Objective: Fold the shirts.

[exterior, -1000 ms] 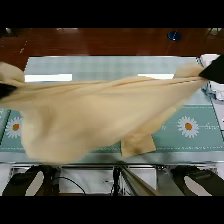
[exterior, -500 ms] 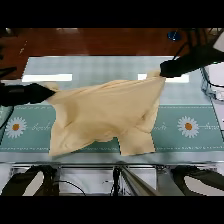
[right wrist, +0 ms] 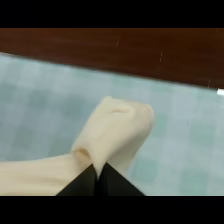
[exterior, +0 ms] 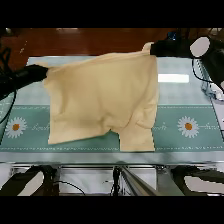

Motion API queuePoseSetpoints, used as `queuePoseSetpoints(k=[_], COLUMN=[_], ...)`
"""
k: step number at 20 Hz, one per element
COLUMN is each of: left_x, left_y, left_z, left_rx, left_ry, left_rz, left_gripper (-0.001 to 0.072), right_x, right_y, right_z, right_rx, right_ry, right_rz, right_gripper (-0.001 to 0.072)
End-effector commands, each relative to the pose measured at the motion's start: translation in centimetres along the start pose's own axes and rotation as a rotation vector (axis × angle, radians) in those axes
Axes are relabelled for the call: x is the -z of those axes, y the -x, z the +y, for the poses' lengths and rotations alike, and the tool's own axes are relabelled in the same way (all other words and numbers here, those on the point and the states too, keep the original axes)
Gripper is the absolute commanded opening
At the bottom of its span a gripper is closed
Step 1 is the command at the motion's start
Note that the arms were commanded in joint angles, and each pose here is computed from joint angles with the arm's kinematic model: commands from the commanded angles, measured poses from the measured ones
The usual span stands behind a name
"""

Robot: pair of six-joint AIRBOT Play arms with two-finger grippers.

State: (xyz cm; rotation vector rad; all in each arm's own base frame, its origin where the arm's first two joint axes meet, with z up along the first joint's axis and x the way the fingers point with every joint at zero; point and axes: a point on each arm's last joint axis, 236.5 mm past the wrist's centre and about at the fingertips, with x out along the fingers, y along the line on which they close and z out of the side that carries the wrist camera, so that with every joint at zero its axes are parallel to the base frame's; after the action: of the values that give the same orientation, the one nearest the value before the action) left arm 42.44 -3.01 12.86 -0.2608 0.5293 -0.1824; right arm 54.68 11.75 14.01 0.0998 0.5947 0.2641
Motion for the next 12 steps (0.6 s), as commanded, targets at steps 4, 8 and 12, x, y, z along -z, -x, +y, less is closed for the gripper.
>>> queuePoseSetpoints(k=[4, 8, 12], left_x=[-3.8, 0.4, 4.2], left_y=[-1.8, -6.0, -9.0], left_z=[2.0, 1.4, 2.4], left_rx=[-0.112, -0.085, -0.091], left_ry=[-0.097, -0.11, -0.095], left_rz=[-0.187, -0.067, 0.033], left_gripper=[0.0043, 0.0043, 0.0044], right_x=[-5.9, -1.4, 3.5], right_y=[-0.3, -3.8, -6.8], right_z=[-1.3, -1.9, -2.5], right_rx=[0.056, 0.049, 0.042], right_ry=[0.085, 0.077, 0.067], right_rz=[-0.268, -0.129, 0.015], right_gripper=[0.0024, 0.0024, 0.0025])
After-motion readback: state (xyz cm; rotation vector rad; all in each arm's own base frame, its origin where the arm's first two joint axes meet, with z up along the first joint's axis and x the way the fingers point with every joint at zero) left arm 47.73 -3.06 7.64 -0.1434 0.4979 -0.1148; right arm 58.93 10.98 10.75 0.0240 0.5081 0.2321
